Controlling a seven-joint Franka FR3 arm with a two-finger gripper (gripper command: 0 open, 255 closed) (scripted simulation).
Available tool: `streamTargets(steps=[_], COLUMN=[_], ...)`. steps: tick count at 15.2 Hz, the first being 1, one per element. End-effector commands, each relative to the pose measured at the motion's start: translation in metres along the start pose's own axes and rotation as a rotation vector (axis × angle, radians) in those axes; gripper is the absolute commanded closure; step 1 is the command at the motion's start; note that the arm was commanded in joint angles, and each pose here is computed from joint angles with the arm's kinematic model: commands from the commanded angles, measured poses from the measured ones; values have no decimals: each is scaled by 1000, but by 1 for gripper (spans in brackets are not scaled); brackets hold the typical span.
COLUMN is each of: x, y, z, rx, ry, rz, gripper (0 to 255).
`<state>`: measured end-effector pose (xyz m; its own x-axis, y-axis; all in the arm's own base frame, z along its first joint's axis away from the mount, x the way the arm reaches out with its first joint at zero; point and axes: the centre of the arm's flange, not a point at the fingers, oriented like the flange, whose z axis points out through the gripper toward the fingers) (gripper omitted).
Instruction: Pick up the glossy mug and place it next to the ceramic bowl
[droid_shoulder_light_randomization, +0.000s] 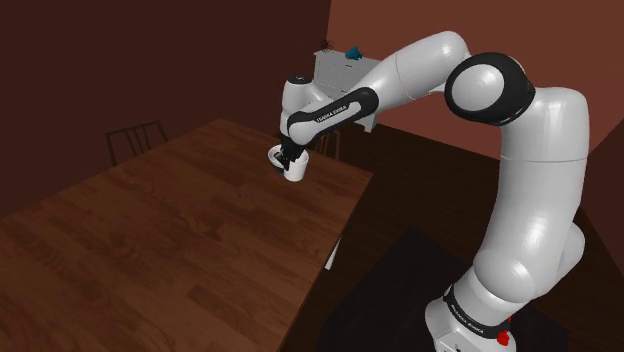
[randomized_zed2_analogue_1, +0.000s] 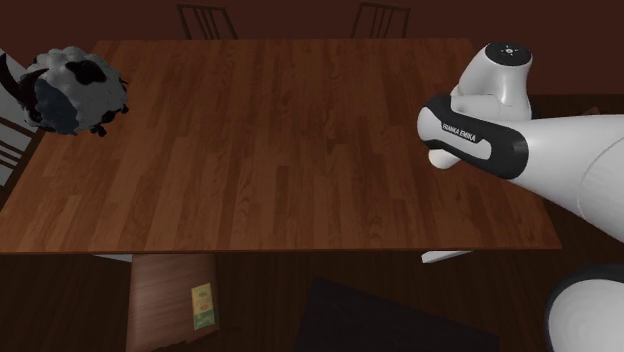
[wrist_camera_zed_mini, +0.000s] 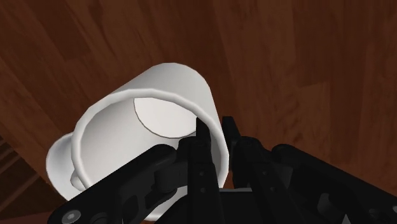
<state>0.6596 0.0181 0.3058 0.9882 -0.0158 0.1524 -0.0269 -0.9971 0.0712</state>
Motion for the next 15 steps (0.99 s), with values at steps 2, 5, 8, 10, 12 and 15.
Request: streamTargets(steps=[2,5,8,10,12,15], x=[-1,-4,-6,-8,-9,-11], y=[-2,-3,-5,-5,-6,-7], z=[15,30,46,56,67,77], rx=[0,0,0,0,0,0], ry=[1,1,1,1,1,1], rz=[0,0,0,0,0,0], gripper=[255,255,255,255,255,255])
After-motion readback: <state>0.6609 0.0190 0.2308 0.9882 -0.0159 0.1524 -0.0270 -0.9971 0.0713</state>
